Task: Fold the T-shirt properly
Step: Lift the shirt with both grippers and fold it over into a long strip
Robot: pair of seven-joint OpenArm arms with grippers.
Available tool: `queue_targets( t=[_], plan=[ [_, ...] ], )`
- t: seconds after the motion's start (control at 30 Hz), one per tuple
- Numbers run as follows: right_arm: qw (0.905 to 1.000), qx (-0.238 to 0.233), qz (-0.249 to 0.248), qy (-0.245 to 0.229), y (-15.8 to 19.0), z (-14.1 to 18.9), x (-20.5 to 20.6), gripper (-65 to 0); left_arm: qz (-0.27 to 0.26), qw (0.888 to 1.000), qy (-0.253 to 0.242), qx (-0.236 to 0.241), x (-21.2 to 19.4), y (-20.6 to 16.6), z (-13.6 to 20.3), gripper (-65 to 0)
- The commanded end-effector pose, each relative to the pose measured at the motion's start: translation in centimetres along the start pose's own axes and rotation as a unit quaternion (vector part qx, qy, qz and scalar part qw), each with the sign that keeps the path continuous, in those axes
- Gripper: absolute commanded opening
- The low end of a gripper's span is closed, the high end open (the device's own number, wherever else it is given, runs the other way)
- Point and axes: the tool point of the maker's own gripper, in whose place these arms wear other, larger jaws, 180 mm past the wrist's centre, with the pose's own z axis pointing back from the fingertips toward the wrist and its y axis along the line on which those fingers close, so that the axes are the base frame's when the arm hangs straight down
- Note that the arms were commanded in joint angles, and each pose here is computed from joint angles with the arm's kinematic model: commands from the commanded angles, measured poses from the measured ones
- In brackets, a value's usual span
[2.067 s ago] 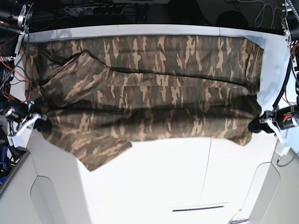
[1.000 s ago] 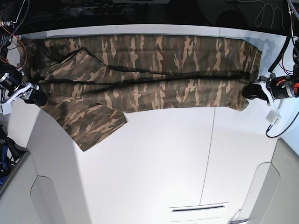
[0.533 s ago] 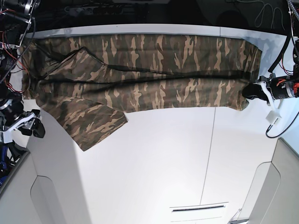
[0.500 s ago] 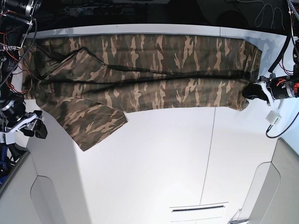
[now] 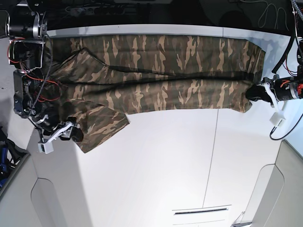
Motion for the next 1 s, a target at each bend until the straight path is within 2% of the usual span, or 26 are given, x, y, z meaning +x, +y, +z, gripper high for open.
queue_targets(
  t=[0.0, 0.27, 0.5, 0.8, 0.9, 0.97],
  plan=[
    [0.9999, 0.011, 0.008, -0.004, 0.9, -0.4, 0.8, -31.4, -0.013, 1.0, -0.025, 0.004, 1.9, 0.3, 1.1, -65.0],
    [0.9989, 0.046, -0.006, -0.008, 4.5, -2.1, 0.5, -33.2, -0.014, 1.0, -0.023, 0.006, 1.8, 0.3, 1.1, -65.0],
    [0.9988, 0.048, -0.005, -0.007, 4.8, -2.2, 0.3, -64.2, -0.014, 1.0, -0.024, 0.006, 1.9, 0.3, 1.1, -65.0],
    [0.9978, 0.049, 0.014, 0.042, 5.0, -1.3, 0.1, -65.0, -0.01, 0.999, -0.034, -0.003, 2.4, 0.0, 1.2, -65.0],
    [0.9975, 0.057, 0.008, 0.04, 5.2, 0.2, 1.3, -65.0, -0.017, 0.999, -0.032, -0.005, 2.5, -0.3, 1.3, -65.0],
    [0.9975, 0.067, -0.002, 0.022, 5.5, 1.8, 2.3, -65.0, -0.027, 0.999, -0.027, -0.005, 2.5, -0.6, 1.5, -65.0]
  ],
)
